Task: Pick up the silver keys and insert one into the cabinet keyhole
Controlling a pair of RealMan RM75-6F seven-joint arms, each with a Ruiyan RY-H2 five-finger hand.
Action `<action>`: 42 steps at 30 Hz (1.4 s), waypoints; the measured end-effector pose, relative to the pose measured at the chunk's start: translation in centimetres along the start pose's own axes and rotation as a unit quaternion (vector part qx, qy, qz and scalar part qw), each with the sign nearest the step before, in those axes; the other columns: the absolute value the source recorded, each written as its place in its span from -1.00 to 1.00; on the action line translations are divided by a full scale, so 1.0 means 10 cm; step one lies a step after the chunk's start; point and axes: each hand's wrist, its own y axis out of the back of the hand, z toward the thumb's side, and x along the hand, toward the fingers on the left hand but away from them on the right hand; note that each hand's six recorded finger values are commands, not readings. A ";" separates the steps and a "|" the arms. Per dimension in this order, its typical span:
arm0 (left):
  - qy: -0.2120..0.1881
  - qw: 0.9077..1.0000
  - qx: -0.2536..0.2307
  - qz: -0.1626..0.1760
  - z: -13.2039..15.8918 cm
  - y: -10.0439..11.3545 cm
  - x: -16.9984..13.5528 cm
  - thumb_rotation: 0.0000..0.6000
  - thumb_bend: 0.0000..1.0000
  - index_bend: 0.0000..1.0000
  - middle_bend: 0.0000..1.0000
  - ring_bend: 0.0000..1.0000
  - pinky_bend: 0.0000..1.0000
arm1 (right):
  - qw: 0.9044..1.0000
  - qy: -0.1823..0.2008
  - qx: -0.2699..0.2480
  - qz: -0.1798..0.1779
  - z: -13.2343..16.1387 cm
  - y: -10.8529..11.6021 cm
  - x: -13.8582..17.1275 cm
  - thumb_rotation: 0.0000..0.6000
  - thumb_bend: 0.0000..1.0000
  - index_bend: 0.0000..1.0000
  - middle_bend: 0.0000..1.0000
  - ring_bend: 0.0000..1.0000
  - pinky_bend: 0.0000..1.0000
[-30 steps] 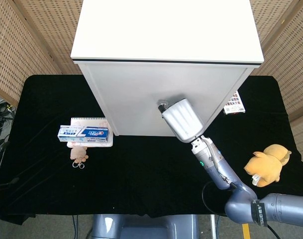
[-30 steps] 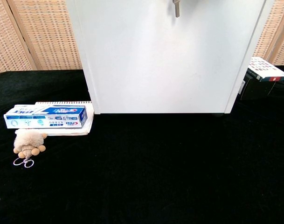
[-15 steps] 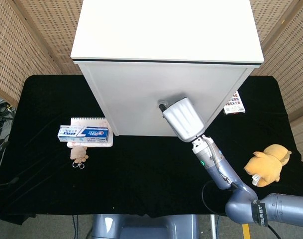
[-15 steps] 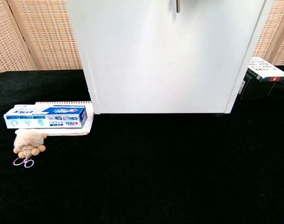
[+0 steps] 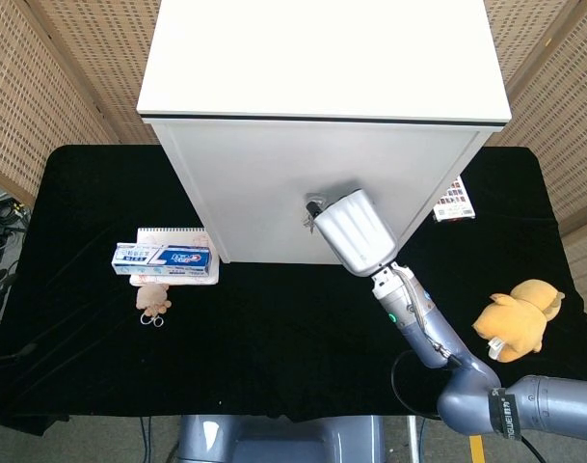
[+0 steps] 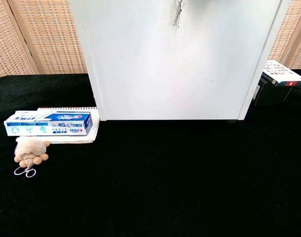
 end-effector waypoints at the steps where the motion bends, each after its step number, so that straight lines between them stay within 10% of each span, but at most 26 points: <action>1: 0.000 1.000 0.000 0.000 0.00 0.00 0.00 1.00 -1.00 -1.00 -1.00 -1.00 -1.00 | 1.000 -0.001 0.000 -0.001 0.00 0.01 0.00 1.00 0.14 0.12 0.93 0.93 1.00; 18: 0.000 1.000 -0.004 0.003 -0.01 0.02 -0.01 1.00 -1.00 -1.00 -1.00 -1.00 -1.00 | 1.000 -0.003 0.003 -0.017 -0.11 0.11 0.16 1.00 0.14 0.16 0.94 0.93 1.00; 31: -0.010 1.000 -0.007 0.009 0.03 0.06 -0.07 1.00 -1.00 -1.00 -1.00 -1.00 -1.00 | 0.997 -0.066 -0.043 -0.026 -0.88 -0.04 1.08 1.00 0.03 -0.06 0.63 0.66 0.96; 39: -0.010 1.000 -0.010 0.013 0.01 0.08 -0.11 1.00 -1.00 -1.00 -1.00 -1.00 -1.00 | 0.983 -0.154 -0.092 0.032 -1.39 -0.48 1.93 1.00 -0.98 -0.78 -0.85 -0.93 -0.68; 42: -0.013 1.000 -0.010 0.015 0.01 0.08 -0.12 1.00 -1.00 -1.00 -1.00 -1.00 -1.00 | 0.974 -0.188 -0.093 0.087 -1.50 -0.74 2.26 1.00 -1.00 -0.97 -1.00 -1.00 -0.99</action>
